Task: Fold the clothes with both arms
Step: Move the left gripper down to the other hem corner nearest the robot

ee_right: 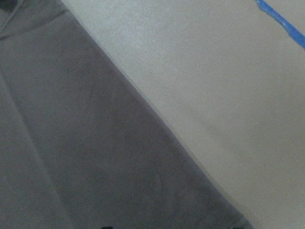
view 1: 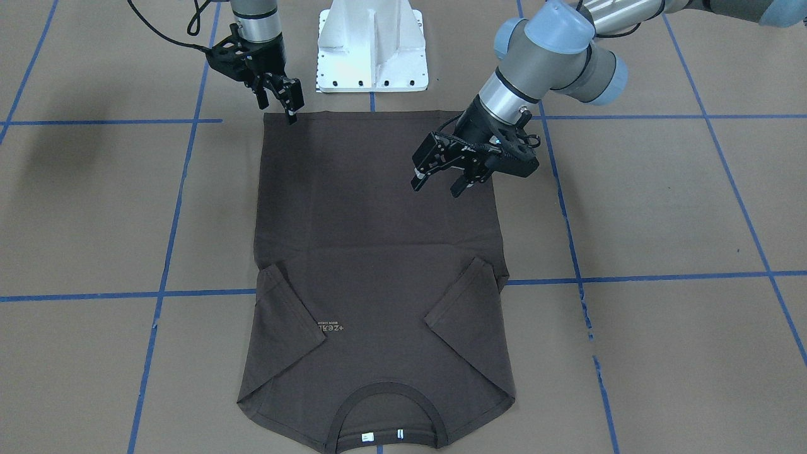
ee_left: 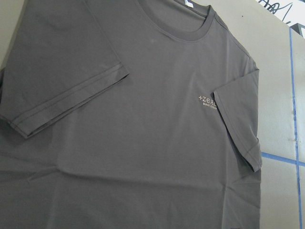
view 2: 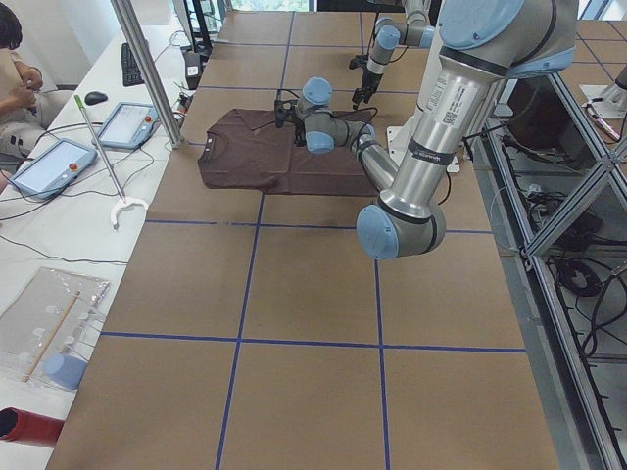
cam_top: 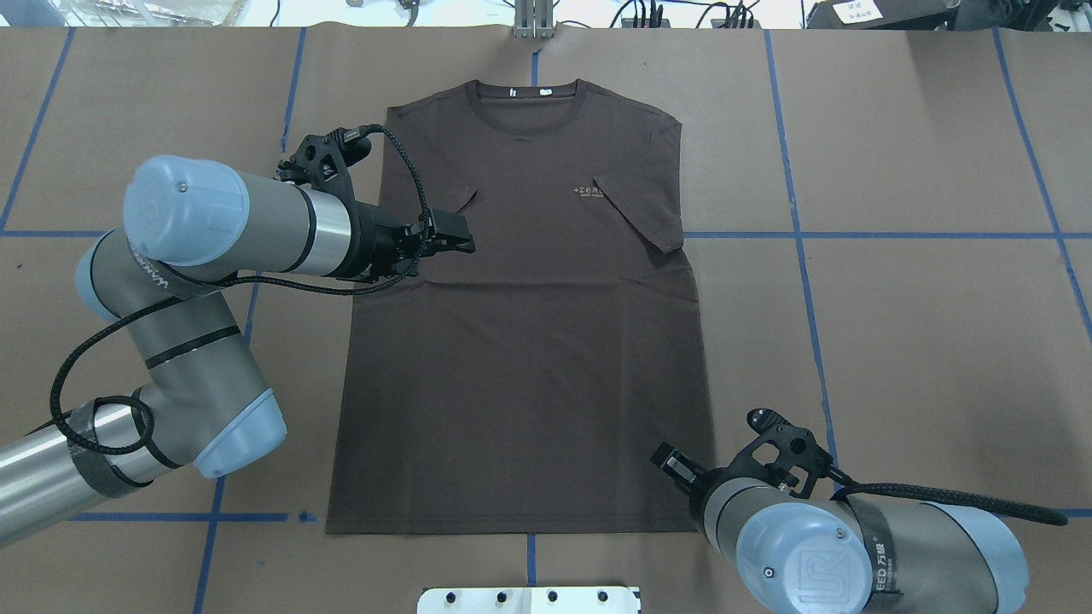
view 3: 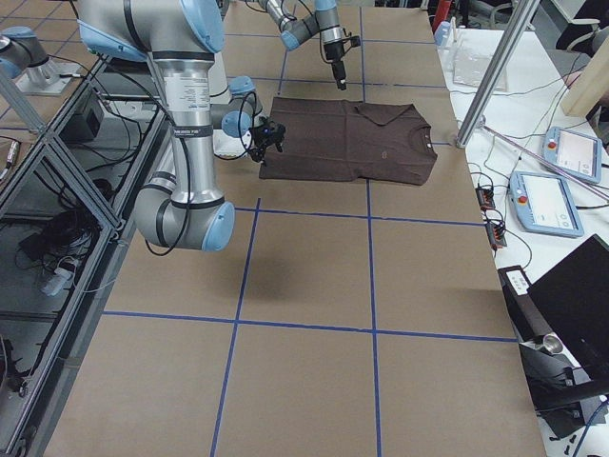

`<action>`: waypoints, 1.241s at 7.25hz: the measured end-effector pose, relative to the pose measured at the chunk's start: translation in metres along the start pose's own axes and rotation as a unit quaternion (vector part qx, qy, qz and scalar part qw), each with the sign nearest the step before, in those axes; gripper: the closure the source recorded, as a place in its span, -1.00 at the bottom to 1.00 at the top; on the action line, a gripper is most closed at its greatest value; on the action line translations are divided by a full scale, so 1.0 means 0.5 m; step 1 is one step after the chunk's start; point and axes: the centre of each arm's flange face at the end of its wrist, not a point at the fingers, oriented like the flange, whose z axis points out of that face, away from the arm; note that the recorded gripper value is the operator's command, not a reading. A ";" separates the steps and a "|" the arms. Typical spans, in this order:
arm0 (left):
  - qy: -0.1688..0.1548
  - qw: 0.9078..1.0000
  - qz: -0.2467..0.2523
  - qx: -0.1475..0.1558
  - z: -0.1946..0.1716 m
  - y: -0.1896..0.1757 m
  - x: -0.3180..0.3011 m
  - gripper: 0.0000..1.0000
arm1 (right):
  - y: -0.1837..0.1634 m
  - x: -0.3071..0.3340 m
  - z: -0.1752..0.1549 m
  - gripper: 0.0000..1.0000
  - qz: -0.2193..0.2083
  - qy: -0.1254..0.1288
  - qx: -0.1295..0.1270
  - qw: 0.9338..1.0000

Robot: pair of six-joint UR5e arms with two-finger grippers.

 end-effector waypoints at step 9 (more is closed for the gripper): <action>-0.005 1.000 0.000 -0.001 0.011 -0.001 -0.011 -0.80 | 0.030 0.051 0.063 -0.54 -0.024 0.049 -0.007 0.998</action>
